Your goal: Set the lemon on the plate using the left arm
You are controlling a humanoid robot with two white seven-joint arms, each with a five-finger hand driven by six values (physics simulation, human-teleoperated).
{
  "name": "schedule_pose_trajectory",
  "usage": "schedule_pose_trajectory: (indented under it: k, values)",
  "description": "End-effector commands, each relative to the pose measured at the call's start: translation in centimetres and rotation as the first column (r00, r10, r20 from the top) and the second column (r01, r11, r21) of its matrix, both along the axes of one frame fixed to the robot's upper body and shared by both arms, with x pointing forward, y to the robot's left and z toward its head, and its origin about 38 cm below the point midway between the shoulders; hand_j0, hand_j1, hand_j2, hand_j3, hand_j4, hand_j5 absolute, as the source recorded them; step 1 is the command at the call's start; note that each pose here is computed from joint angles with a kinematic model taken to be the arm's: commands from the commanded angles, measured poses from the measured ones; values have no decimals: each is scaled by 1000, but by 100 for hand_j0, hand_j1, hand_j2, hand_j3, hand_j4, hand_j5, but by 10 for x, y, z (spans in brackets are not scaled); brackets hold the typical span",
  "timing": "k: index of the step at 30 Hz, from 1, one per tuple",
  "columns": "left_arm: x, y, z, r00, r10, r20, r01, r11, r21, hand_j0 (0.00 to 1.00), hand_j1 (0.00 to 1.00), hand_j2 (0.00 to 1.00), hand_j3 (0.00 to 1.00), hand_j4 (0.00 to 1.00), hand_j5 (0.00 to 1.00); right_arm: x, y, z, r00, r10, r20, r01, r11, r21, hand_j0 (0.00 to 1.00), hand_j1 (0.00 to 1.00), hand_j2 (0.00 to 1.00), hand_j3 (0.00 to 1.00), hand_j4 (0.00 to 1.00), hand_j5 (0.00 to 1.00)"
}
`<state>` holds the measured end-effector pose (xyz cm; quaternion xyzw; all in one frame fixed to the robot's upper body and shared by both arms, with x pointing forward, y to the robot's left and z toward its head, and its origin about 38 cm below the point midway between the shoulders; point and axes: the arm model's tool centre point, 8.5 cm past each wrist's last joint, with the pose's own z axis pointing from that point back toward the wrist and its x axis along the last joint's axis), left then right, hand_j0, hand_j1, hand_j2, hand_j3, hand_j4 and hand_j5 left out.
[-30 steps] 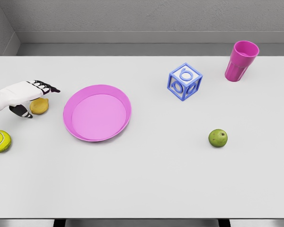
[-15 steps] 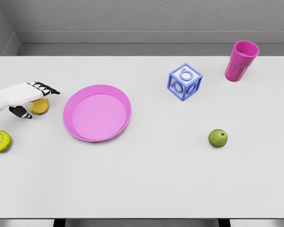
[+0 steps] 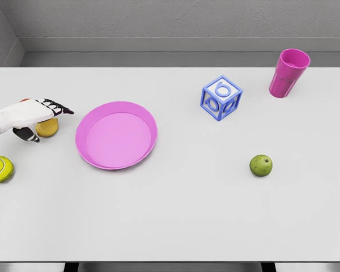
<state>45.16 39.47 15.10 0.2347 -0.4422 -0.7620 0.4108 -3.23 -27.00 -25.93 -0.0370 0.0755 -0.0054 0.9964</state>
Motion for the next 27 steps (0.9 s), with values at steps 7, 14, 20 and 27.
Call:
schedule_pose_trajectory:
  k: [7, 14, 20, 27]
  values:
    - [0, 0, 0, 1000, 1, -8, -1, 1000, -3, 76, 76, 76, 76, 76, 76, 0, 0, 0, 1000, 0, 0, 0, 1000, 0, 100, 100, 100, 100, 100, 100]
    - [-1, 1, 0, 1000, 3, -9, -3, 1000, -9, 69, 69, 69, 69, 69, 69, 0, 0, 0, 1000, 0, 0, 0, 1000, 0, 100, 100, 100, 100, 100, 100]
    - [-1, 1, 1, 1000, 3, -9, -3, 1000, -13, 63, 63, 63, 63, 63, 63, 0, 0, 0, 1000, 0, 0, 0, 1000, 0, 100, 100, 100, 100, 100, 100]
    - [-1, 0, 1, 1000, 2, -8, -2, 1000, -14, 59, 59, 59, 59, 59, 59, 0, 0, 0, 1000, 0, 0, 0, 1000, 0, 100, 100, 100, 100, 100, 100]
